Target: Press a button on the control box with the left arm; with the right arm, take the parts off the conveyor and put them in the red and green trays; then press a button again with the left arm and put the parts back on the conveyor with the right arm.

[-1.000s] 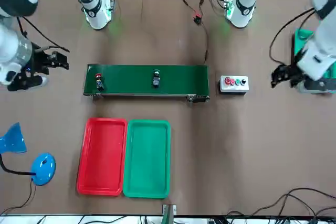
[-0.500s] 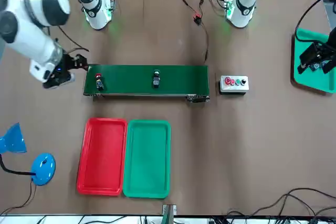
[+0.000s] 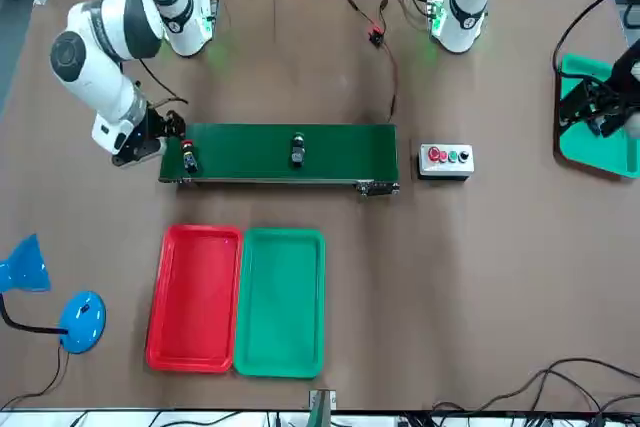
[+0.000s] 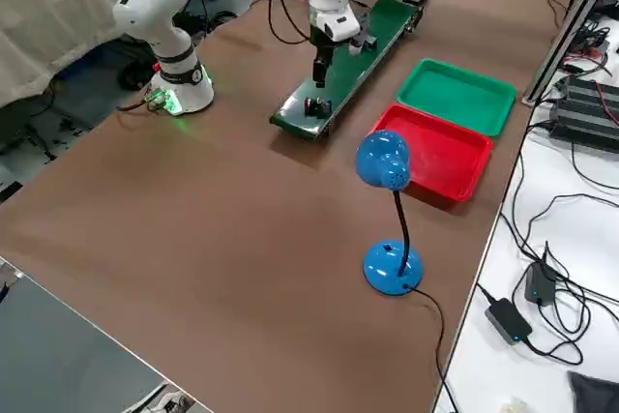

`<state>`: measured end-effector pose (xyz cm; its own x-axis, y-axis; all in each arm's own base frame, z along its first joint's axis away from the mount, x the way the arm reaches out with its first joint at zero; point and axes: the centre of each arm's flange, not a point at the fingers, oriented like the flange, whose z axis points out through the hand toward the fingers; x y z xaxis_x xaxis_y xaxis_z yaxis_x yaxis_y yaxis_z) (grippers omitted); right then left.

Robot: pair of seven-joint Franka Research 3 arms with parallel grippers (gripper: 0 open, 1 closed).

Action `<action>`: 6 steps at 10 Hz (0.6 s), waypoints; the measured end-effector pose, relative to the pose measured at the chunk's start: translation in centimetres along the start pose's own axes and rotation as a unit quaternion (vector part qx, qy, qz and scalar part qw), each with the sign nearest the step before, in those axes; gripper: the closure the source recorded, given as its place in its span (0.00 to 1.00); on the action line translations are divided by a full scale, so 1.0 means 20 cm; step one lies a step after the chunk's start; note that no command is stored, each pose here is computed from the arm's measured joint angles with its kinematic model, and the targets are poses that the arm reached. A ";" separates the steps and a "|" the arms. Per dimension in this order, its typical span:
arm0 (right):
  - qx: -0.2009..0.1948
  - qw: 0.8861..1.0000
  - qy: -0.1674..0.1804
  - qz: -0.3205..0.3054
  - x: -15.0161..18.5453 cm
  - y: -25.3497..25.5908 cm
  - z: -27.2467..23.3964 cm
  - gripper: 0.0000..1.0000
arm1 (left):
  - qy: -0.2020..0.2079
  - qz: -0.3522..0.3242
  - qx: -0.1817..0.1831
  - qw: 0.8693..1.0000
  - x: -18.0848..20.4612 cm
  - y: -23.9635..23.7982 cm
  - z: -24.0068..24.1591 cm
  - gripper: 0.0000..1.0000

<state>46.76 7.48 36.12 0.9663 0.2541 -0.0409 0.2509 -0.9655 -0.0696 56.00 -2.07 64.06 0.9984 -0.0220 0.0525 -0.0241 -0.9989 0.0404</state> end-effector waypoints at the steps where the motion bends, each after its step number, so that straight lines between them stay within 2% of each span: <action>1: -0.002 1.000 0.008 -0.002 0.00 -0.01 0.06 0.00 | -0.002 0.001 0.000 1.000 0.00 0.00 0.01 0.00; 6: -0.011 1.000 0.013 -0.009 0.05 -0.03 0.41 0.03 | -0.009 0.014 0.000 1.000 0.00 -0.05 0.03 0.00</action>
<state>47.16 8.77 28.03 0.9628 0.2700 -0.0141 0.2691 -0.9619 -0.0489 55.99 -1.06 63.42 0.9981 -0.0505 0.0366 -0.0519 -0.9979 0.0385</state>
